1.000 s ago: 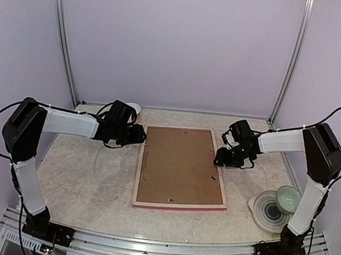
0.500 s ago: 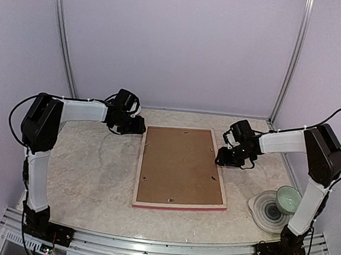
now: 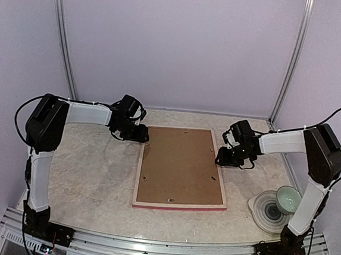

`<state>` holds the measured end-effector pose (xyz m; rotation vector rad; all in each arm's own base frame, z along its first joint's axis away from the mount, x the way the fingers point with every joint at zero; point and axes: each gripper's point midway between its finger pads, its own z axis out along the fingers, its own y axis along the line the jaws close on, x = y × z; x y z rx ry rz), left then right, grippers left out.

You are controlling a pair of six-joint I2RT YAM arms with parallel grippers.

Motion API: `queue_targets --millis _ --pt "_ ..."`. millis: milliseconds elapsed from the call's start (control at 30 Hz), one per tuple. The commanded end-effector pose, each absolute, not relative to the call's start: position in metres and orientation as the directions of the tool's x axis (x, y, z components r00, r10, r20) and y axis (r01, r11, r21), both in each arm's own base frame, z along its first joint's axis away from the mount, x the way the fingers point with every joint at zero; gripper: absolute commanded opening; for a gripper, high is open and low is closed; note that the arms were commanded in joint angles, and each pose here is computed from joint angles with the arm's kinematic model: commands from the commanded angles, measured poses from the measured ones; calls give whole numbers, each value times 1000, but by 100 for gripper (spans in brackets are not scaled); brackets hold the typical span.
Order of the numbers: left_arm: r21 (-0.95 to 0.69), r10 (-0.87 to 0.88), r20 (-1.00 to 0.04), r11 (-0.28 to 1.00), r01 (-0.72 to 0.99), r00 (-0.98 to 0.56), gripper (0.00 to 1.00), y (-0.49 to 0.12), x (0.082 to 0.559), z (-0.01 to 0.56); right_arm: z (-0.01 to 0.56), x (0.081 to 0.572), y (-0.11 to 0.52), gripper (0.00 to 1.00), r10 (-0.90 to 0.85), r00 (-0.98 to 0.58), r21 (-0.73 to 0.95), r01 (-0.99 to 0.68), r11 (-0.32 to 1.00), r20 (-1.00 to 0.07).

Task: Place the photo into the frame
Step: Press the fastener onto the backboard.

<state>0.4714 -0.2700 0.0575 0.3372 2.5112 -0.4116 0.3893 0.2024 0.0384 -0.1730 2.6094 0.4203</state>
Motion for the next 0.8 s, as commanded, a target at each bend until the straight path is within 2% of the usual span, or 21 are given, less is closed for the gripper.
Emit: queue_targets --millis 0,500,767 --pt "-206 208 -547 905 372 -811 58 -277 464 50 35 388 210 40 -60 -872 273 -217 937 -486" --pt "-175 239 -505 913 370 -829 57 -273 455 35 31 386 212 40 -66 -879 286 -224 932 -473" --pt "-164 225 -509 922 350 -831 52 -271 460 32 33 385 212 39 -66 -877 289 -227 930 -477"
